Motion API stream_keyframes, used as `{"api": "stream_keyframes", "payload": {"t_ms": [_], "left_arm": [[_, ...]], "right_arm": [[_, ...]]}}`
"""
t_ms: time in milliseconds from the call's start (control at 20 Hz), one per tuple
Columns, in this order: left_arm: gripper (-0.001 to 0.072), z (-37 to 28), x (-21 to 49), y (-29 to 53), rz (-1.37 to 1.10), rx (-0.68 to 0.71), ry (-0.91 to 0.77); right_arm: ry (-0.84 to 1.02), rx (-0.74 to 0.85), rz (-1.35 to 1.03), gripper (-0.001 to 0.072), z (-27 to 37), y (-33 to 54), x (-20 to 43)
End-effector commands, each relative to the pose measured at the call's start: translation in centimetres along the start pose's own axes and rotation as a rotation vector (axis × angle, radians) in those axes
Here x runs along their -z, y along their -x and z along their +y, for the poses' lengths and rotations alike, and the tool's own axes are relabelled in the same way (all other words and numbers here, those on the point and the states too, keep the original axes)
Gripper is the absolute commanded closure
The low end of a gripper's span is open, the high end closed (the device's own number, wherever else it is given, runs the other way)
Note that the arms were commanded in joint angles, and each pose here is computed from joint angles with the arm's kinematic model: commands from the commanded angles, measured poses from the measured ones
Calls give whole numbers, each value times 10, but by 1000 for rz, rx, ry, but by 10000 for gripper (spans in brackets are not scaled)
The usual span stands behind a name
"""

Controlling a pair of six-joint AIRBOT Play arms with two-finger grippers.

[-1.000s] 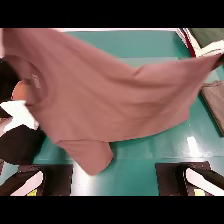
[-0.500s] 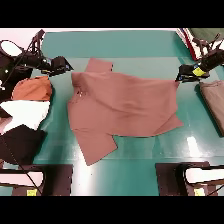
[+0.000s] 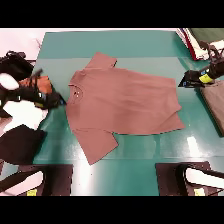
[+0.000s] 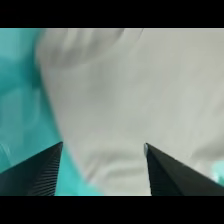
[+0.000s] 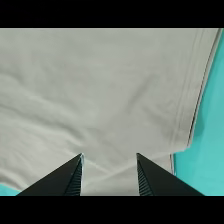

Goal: Fold the shirts.

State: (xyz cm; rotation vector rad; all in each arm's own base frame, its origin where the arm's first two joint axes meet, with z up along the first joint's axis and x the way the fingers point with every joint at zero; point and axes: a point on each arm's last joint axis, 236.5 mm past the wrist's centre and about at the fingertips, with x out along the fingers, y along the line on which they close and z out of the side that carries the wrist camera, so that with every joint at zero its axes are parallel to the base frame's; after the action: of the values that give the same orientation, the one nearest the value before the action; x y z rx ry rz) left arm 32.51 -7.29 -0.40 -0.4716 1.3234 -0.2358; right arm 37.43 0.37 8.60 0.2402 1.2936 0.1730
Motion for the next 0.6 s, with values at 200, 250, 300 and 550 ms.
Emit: {"api": "stream_keyframes", "payload": {"t_ms": [200,250,300,550], "left_arm": [[111,-8,99,-67,91,96,101],[112,-18,99,-72,75,97,62],[112,-24,98,-76,60,96,46],[682,-31,84,-71,26,86,45]], "right_arm": [[-10,-31,-39,327,10,1,28],[-8,-30,-48,327,11,4,28],[-5,-29,-53,327,12,7,29],[-69,0,-22,327,-18,20,45]]}}
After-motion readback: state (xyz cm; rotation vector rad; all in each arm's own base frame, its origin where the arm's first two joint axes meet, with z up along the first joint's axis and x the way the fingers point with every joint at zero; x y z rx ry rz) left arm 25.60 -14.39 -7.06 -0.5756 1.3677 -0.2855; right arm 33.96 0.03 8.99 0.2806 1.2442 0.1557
